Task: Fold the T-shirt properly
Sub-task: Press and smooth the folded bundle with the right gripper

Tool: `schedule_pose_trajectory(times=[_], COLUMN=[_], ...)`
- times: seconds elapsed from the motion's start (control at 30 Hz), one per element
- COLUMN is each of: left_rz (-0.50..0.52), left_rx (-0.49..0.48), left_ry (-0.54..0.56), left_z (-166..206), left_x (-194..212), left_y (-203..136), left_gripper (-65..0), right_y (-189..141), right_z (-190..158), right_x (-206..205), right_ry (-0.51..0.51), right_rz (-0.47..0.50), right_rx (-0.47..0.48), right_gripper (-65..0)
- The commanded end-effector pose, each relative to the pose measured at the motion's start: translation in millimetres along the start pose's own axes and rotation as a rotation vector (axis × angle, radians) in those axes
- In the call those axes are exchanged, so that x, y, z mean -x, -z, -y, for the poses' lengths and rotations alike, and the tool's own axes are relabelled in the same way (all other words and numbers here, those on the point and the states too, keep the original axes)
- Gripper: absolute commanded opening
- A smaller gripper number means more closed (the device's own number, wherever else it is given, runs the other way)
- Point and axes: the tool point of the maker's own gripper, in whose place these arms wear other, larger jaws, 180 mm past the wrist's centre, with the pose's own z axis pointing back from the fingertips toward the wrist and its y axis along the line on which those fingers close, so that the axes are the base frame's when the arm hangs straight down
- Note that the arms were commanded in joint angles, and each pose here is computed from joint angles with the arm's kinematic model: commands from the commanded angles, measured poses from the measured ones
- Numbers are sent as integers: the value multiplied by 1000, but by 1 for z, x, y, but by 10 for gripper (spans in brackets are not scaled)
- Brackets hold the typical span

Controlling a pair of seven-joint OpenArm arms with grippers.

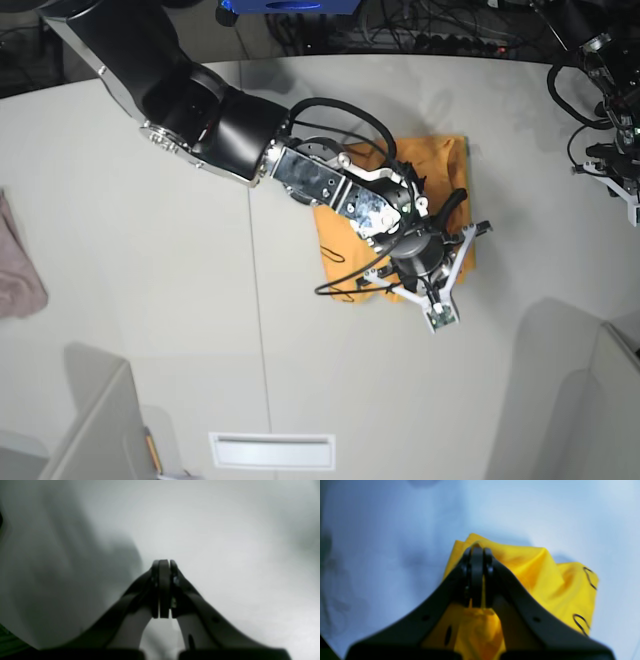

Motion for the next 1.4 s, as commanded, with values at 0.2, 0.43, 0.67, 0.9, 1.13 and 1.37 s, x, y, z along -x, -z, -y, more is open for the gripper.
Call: schedule_pose_trajectory(times=[0.2,0.43,0.67,0.9,1.13,1.37], left_rz=[50,52,51,57,49,119], left_rx=[-19,-20,-19,-20,-6,107], left_ry=[7,6,6,7,-3,48], left_z=[-7,-8,-8,-7,0,33], left_x=[-18,-19,-18,-20,-15,-29], left_y=[-4,-4,-4,-5,-3,-17], left_gripper=[-650,-650,-650,-650,-650,-650], right_y=[7,2,-18,-19,-19,-25], right_z=[-2,-17,-44,-22,-14,-45], right_x=[-40,-40,-58,-27,26,79], right_ry=[72,39,-4,85,156,21], right_rz=[83,115,171,-58,-223,-316], right_rx=[-36,-71,-150,-128,-120,-162], right_gripper=[-650,-536,-455,-633,-650,-650])
